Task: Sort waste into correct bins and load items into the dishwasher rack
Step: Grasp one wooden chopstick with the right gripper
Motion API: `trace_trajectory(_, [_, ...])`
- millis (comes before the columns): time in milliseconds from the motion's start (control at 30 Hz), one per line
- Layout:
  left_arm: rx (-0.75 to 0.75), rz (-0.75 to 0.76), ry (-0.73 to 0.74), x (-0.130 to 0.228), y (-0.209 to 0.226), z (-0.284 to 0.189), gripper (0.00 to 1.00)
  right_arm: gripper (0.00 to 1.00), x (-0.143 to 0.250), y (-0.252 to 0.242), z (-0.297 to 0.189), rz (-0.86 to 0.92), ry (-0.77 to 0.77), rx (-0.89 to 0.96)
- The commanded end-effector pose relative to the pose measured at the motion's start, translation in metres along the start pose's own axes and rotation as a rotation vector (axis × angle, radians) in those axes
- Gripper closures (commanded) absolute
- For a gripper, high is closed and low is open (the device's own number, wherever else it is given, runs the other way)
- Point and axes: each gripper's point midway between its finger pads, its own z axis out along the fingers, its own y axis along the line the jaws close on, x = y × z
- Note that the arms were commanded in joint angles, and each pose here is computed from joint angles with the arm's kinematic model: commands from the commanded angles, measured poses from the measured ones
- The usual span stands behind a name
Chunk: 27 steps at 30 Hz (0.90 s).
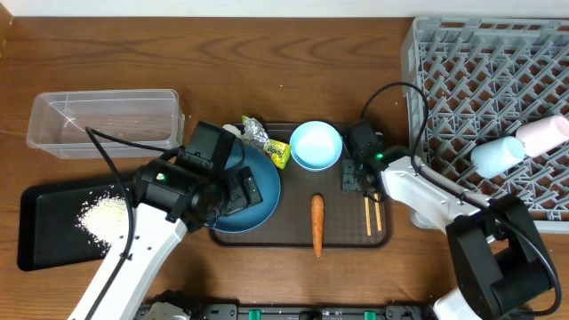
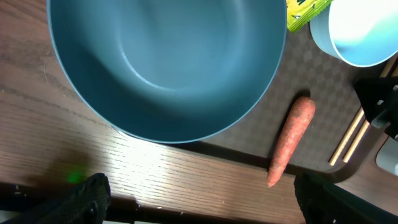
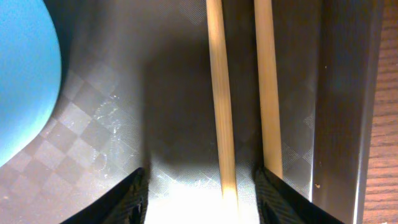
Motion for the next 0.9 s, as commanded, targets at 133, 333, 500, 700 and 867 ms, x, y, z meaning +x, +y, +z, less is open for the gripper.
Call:
trace_trajectory(133, [-0.021,-0.014,-0.014,-0.003,0.005,0.000,0.02,0.57,0.015,-0.015,0.017,-0.003,-0.011,0.050])
trace_trajectory(333, [-0.021,-0.014,-0.014,-0.003,0.005,0.000,0.02,0.93,0.017,-0.015,0.020,0.001,-0.018,0.043])
trace_trajectory(500, [-0.021,-0.014,-0.014,-0.003,0.005,0.000,0.02,0.99,0.018,-0.011,0.020,0.002,-0.007,0.019])
trace_trajectory(700, [-0.021,-0.014,-0.014,-0.003,0.005,0.000,0.02,0.99,0.006,0.000,0.005,0.017,-0.004,-0.031])
trace_trajectory(867, [-0.021,-0.014,-0.014,-0.003,0.005,0.000,0.02,0.99,-0.031,0.000,-0.045,0.033,-0.060,-0.063])
